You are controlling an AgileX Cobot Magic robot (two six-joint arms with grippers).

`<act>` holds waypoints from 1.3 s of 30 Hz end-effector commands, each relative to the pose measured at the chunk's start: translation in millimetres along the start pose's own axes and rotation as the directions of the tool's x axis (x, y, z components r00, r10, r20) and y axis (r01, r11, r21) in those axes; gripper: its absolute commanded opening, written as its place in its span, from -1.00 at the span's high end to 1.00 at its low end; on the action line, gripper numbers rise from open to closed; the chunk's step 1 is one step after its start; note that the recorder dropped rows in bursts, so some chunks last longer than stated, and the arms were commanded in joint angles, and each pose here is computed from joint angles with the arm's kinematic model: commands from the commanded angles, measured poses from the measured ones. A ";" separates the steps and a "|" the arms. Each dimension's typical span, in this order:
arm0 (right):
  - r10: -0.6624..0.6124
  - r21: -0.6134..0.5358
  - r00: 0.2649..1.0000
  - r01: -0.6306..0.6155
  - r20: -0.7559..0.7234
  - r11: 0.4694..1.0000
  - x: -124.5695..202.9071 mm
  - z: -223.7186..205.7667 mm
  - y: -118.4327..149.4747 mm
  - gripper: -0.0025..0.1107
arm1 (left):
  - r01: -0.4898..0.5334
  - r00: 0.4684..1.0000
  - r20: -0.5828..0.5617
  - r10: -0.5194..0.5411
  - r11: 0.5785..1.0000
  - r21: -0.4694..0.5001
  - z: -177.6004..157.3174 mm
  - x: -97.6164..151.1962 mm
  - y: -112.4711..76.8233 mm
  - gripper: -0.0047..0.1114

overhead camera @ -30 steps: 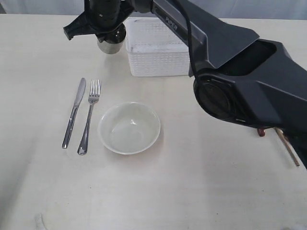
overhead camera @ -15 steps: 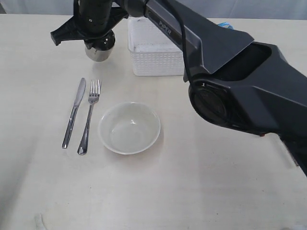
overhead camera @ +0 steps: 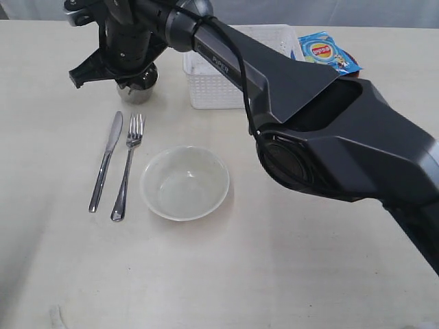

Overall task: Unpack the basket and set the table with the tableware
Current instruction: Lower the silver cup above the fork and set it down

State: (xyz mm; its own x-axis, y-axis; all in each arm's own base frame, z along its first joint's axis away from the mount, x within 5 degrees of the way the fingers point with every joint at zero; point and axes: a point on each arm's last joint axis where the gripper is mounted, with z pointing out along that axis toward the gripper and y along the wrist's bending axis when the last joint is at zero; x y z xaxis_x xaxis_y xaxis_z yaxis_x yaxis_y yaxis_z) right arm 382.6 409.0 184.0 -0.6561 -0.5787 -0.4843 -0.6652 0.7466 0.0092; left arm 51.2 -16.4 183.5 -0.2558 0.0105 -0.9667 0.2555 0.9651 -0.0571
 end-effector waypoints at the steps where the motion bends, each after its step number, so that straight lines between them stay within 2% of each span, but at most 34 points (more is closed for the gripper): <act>1: -0.013 0.010 0.999 0.013 0.044 1.000 -5.1 -5.3 1.6 0.96 | -0.002 1.000 0.001 0.002 1.000 0.005 0.1 0.8 -0.2 0.92; 16: -0.024 0.023 1.000 0.024 0.013 0.999 -2.4 -5.2 -0.7 0.96 | -0.002 1.000 0.001 0.002 1.000 0.005 0.1 0.8 -0.2 0.92; 20: -0.029 0.015 0.999 0.029 -0.034 0.999 1.8 -5.2 0.0 0.96 | -0.002 1.000 0.001 0.002 1.000 0.005 0.1 0.8 -0.2 0.92; 32: -0.026 0.005 1.000 0.026 0.005 1.000 -1.7 -5.2 1.0 0.96 | -0.002 1.000 0.001 0.002 1.000 0.005 0.1 0.8 -0.2 0.92; 34: -0.026 0.006 1.000 0.026 -0.004 1.000 -0.8 -5.2 0.9 0.89 | -0.002 1.000 0.001 0.002 1.000 0.005 0.1 0.8 -0.2 0.92; 39: -0.020 0.010 1.000 0.020 -0.008 1.000 -0.5 -5.2 0.6 0.40 | -0.002 1.000 0.001 0.002 1.000 0.005 0.1 0.8 -0.2 0.92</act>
State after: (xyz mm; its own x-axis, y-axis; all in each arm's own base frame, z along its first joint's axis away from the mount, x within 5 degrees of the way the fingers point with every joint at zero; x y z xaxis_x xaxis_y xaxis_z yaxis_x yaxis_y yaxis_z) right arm 380.1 409.4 183.2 -0.6491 -0.5990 -0.4690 -0.6761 0.7368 -0.0054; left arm 51.2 -16.4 183.5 -0.2558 0.0105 -0.9667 0.2555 0.9651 -0.0571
